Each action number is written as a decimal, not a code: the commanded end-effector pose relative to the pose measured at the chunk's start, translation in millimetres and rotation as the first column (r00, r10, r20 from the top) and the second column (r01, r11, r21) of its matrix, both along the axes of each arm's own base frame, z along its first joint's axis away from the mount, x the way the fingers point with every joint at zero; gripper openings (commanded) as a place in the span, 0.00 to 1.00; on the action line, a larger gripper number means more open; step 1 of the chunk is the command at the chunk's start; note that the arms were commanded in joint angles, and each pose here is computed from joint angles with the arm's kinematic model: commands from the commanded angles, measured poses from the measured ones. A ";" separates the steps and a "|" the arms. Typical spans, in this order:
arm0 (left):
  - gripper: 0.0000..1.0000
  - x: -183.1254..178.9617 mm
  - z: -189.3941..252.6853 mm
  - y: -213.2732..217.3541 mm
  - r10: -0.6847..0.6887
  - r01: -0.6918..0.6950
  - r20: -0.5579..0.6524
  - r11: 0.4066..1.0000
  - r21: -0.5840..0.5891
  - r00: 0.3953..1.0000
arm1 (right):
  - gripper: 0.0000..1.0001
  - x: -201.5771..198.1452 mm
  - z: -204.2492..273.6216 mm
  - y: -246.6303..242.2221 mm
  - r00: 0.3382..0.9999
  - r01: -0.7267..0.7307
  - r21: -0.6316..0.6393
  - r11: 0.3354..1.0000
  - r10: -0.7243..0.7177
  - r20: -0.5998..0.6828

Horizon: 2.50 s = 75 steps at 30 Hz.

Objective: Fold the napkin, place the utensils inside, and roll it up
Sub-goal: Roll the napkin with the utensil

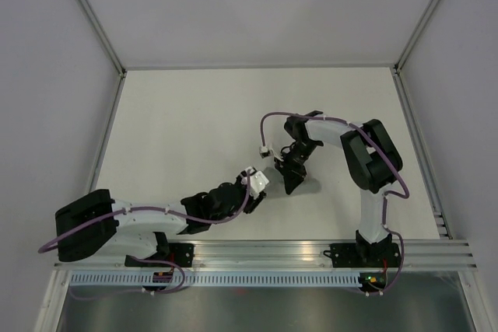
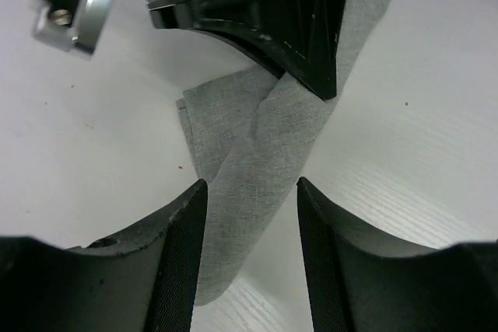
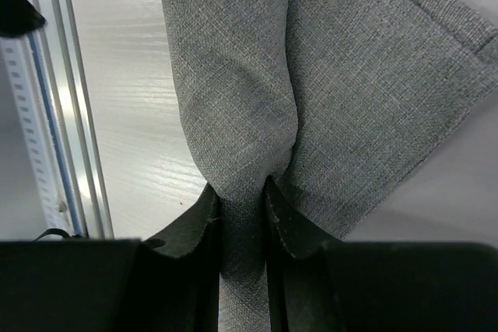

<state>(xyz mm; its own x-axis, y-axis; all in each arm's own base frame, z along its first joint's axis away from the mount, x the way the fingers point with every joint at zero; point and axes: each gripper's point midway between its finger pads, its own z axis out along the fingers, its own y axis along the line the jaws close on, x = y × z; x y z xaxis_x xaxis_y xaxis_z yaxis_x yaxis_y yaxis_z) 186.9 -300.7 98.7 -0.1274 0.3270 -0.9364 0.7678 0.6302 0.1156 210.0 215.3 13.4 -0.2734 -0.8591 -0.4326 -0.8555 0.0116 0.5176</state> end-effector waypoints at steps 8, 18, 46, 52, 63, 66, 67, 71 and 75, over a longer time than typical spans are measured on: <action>0.68 -10.2 -26.6 -50.5 -0.202 0.099 0.265 0.930 0.354 0.943 | 0.12 -10.3 -53.5 -25.9 0.993 -0.066 -0.145 0.987 0.050 -0.108; 0.70 4.5 -56.3 -49.0 -0.229 0.054 0.316 0.877 0.477 0.921 | 0.12 -10.7 -56.9 -30.5 0.990 -0.069 -0.164 0.984 0.048 -0.131; 0.02 -31.7 -115.4 -39.4 -0.264 0.340 -0.235 0.854 0.394 0.936 | 0.70 56.5 16.1 -13.5 0.955 0.250 0.064 0.966 -0.257 0.149; 0.02 -31.3 -116.1 -39.3 -0.254 0.374 -0.359 0.869 0.323 0.898 | 0.70 92.3 52.1 -33.9 0.866 0.409 0.225 0.884 -0.454 0.210; 0.02 -26.4 -114.2 -34.8 -0.265 0.433 -0.607 0.890 0.145 0.749 | 0.71 68.0 79.8 -69.0 0.768 0.301 0.394 0.868 -0.466 0.440; 0.02 -25.3 -116.5 -36.3 -0.272 0.447 -0.670 0.889 0.100 0.691 | 0.74 54.5 86.3 -70.9 0.730 0.227 0.420 0.879 -0.439 0.523; 0.02 -22.4 -115.4 -38.9 -0.273 0.447 -0.681 0.890 0.090 0.679 | 0.74 51.5 87.4 -71.0 0.720 0.211 0.420 0.883 -0.431 0.544; 0.02 -21.2 -118.5 -39.1 -0.275 0.458 -0.746 0.888 0.046 0.607 | 0.76 37.9 88.2 -66.2 0.658 0.142 0.407 0.903 -0.393 0.642; 0.02 -16.6 -120.9 -39.2 -0.268 0.453 -0.787 0.891 0.017 0.556 | 0.77 24.2 82.4 -46.3 0.621 0.051 0.369 0.928 -0.319 0.716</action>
<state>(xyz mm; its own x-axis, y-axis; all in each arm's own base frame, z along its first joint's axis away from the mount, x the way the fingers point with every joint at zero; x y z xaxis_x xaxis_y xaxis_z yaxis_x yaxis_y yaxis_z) 207.4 -372.7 22.6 -0.4465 0.5666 -0.6925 0.8938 0.2467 -0.3745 227.9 152.9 88.5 -0.0375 -0.6216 -0.7824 -0.9559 0.2505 -0.1532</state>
